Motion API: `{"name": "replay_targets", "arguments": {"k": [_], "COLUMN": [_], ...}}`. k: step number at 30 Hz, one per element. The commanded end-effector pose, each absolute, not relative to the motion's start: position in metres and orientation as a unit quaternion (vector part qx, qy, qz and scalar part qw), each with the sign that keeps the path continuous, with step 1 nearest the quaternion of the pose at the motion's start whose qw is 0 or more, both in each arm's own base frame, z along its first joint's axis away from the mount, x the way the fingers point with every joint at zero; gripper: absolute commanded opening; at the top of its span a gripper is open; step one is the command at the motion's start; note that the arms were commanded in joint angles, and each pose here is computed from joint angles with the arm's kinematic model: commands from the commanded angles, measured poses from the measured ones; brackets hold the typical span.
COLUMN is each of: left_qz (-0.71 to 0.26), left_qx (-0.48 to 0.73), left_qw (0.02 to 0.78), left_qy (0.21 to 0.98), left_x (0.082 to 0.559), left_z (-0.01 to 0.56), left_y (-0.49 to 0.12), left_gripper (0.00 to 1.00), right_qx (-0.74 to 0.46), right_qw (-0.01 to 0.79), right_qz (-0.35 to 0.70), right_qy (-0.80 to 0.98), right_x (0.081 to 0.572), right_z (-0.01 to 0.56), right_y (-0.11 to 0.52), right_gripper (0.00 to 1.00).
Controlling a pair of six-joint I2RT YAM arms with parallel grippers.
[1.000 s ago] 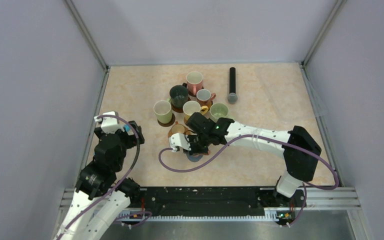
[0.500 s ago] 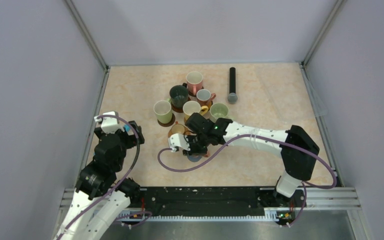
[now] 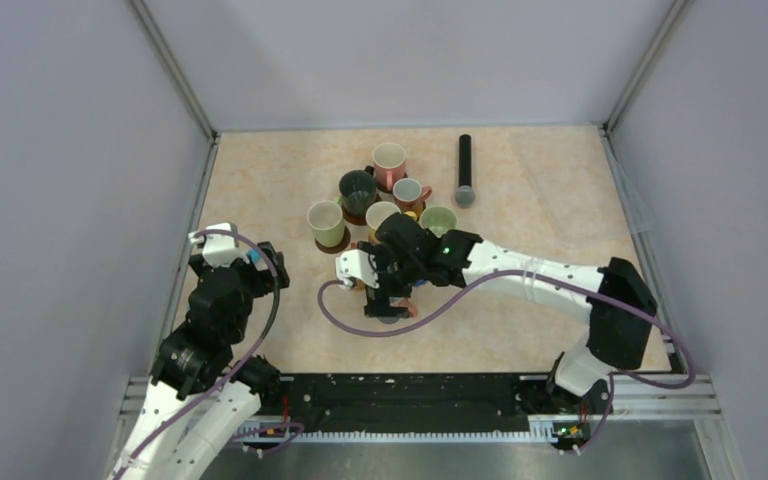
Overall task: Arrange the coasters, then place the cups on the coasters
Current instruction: Reset both arms
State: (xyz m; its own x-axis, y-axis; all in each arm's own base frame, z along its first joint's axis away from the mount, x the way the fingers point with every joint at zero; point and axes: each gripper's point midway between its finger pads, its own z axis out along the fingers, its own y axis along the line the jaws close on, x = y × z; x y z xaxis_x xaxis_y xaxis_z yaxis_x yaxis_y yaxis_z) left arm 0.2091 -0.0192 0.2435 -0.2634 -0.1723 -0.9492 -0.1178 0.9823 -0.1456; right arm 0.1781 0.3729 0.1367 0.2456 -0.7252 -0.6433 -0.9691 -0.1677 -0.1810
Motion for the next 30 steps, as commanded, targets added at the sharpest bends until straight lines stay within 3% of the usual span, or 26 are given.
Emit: {"name": "replay_targets", "arguments": {"k": [1,8,15,19,25,30], "left_qz": [-0.061,-0.131,-0.182,-0.206,-0.192,-0.202], "left_qx": [-0.079,-0.035,0.015,0.048,0.048,0.062], "left_qw": [0.627,0.655,0.656,0.650,0.631,0.627], "left_qy": [0.773,0.743,0.732,0.730,0.750,0.749], "left_x": [0.211,0.203,0.199,0.197,0.203,0.204], "left_z": [0.264,0.280,0.284,0.284,0.274,0.273], "left_y": [-0.030,-0.053,-0.077,-0.091,-0.092,-0.098], "left_gripper": [0.99,0.99,0.99,0.99,0.99,0.99], "right_qx": [-0.653,-0.437,-0.246,-0.134,-0.052,-0.040], "right_qw": [0.420,0.529,0.559,0.561,0.573,0.579], "right_qz": [0.222,0.171,0.246,0.194,0.072,0.047], "right_qy": [0.590,0.708,0.753,0.793,0.814,0.813], "right_x": [0.200,0.243,0.232,0.242,0.252,0.250], "right_z": [0.217,0.257,0.279,0.269,0.256,0.247], "right_y": [0.389,0.349,0.310,0.270,0.211,0.192], "right_gripper": [0.99,0.99,0.99,0.99,0.99,0.99]}}
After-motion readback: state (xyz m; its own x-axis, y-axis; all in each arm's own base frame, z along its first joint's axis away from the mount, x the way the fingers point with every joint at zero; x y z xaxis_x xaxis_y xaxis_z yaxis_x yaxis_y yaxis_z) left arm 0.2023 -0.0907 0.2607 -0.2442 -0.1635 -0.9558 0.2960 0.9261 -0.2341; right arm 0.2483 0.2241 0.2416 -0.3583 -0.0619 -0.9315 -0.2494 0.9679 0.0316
